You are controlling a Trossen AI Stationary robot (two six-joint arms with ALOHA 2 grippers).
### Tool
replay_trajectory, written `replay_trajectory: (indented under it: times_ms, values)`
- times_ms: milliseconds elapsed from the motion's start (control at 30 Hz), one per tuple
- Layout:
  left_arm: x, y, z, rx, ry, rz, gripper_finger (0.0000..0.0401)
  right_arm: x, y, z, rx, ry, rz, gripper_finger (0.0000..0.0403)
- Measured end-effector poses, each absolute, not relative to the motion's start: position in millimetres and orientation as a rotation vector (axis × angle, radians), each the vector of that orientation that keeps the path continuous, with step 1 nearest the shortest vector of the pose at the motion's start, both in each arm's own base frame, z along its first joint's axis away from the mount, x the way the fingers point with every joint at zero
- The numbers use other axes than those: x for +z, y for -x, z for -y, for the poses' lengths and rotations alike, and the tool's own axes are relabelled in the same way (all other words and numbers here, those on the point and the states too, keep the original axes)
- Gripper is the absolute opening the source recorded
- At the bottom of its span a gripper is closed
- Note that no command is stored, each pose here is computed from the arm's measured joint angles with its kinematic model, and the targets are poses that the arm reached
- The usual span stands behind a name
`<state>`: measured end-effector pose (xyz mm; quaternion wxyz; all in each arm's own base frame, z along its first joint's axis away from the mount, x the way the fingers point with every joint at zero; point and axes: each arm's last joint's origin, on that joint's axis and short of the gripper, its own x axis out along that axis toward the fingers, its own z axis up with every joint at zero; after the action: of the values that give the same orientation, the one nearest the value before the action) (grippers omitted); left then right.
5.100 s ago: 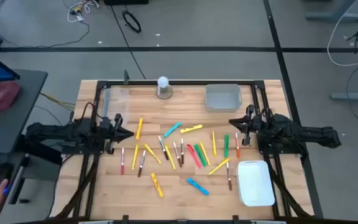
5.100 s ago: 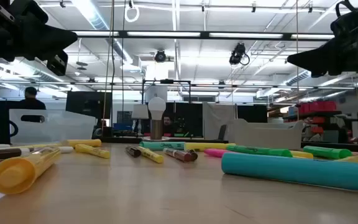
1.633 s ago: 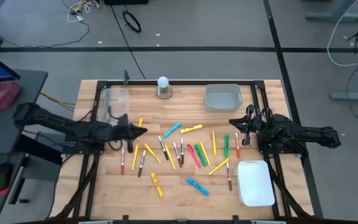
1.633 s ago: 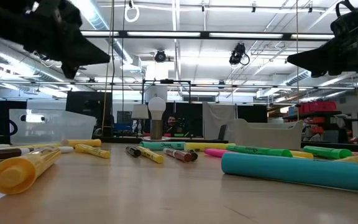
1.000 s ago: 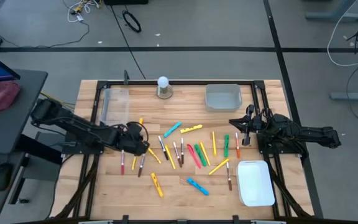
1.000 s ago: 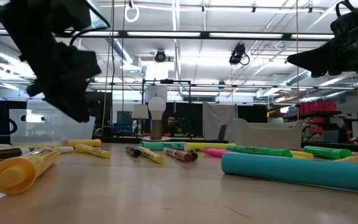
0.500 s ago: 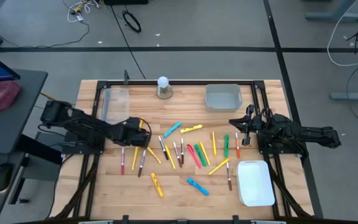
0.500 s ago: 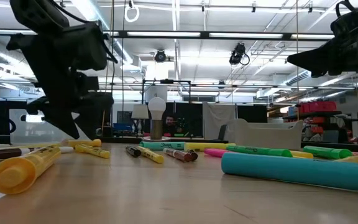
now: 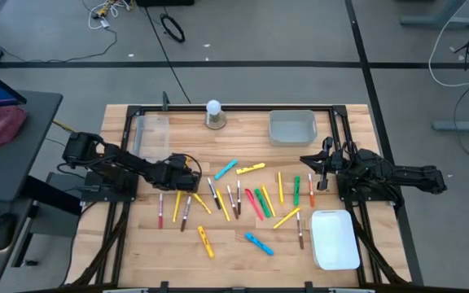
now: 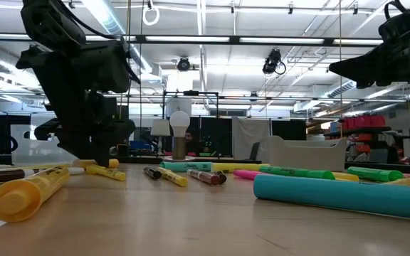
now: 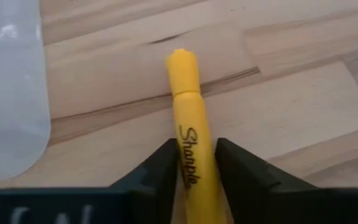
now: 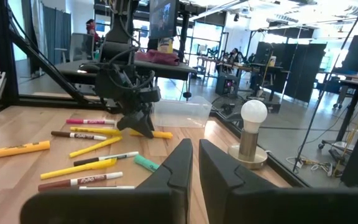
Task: Pick & Place Markers
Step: Put the yellow highlighter into the transparent bin
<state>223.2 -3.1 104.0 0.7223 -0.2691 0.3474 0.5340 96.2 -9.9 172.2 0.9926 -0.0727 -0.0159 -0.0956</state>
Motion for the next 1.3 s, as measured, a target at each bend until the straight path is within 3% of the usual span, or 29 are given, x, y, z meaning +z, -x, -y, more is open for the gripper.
replay_trajectory:
  times_ms: [133,367,667,900,1133,1300]
  values:
    - [104,-223,3,1.179,0.594,-0.765,0.0073,172,-96,10,-0.192,0.146,0.032,0.0033]
    - [110,-228,3,1.129,0.565,-0.749,0.0073,172,-96,10,-0.192,0.146,0.032,0.0033]
    - [190,-232,-10,1.013,0.439,-0.620,0.0075,172,-96,10,-0.192,0.146,0.033,0.0033]
    - [236,-185,-41,1.178,0.429,-0.638,0.0080,172,-96,10,-0.192,0.146,0.033,0.0033]
    - [238,-153,-77,1.359,0.536,-0.732,0.0079,172,-96,10,-0.192,0.146,0.034,0.0033]
    - [225,-146,-104,1.365,0.616,-0.819,0.0080,172,-96,10,-0.192,0.146,0.034,0.0033]
